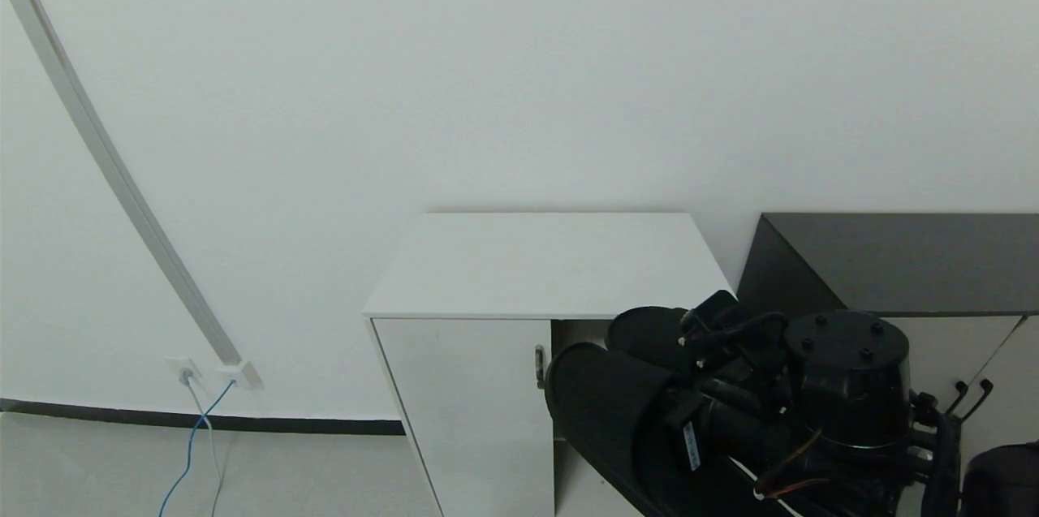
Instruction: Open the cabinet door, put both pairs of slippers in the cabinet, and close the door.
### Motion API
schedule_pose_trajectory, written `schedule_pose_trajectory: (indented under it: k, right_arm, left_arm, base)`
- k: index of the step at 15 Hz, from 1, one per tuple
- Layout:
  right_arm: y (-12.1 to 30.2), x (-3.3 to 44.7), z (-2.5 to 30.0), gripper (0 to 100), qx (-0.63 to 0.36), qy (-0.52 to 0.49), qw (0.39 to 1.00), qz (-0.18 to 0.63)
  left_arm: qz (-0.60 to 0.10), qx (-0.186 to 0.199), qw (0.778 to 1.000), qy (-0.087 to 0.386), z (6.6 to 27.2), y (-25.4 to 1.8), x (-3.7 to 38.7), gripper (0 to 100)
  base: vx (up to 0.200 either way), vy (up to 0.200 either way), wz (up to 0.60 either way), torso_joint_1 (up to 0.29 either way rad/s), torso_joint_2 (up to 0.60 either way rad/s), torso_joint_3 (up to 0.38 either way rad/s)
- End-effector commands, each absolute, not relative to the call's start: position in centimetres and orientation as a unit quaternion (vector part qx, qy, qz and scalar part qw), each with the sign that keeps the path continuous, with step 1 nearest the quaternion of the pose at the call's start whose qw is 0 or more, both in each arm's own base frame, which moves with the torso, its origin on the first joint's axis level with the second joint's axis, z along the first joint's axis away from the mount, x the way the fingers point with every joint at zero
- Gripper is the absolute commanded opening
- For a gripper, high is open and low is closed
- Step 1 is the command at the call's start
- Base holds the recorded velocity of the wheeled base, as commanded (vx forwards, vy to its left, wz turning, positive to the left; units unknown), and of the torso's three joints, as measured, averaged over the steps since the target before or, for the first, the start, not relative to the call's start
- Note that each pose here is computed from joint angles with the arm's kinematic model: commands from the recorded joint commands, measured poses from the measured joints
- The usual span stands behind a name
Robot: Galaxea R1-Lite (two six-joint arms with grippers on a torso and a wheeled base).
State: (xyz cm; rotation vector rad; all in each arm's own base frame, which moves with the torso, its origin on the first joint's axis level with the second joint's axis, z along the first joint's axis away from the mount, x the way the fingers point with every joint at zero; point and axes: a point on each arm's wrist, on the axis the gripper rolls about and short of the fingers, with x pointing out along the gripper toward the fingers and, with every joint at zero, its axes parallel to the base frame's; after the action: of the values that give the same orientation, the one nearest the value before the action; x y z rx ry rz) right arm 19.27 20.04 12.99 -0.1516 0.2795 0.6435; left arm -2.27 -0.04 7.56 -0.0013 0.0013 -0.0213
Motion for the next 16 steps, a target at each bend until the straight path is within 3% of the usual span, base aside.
schedule_pose_trajectory:
  k: [1,8,16]
  right_arm:
    - [20.02,19.23,12.89,0,-0.074,0.136,0.936,0.315]
    - [20.03,19.08,12.78,0,-0.076,0.137,0.936,0.316]
    - [19.99,18.98,12.64,0,-0.080,0.139,0.935,0.317]
  left_arm:
    - [-0.010,-0.001,1.000,0.000,7.59,-0.04,-2.28,0]
    - [-0.011,-0.001,1.000,0.001,7.55,-0.04,-2.27,0]
    - [-0.011,-0.001,1.000,0.000,7.59,-0.04,-2.28,0]
  base:
    - [0.000,0.000,0.00,0.000,0.00,0.000]
    - [0.000,0.000,0.00,-0.012,0.02,0.016]
    - [0.000,0.000,0.00,-0.154,0.35,0.191]
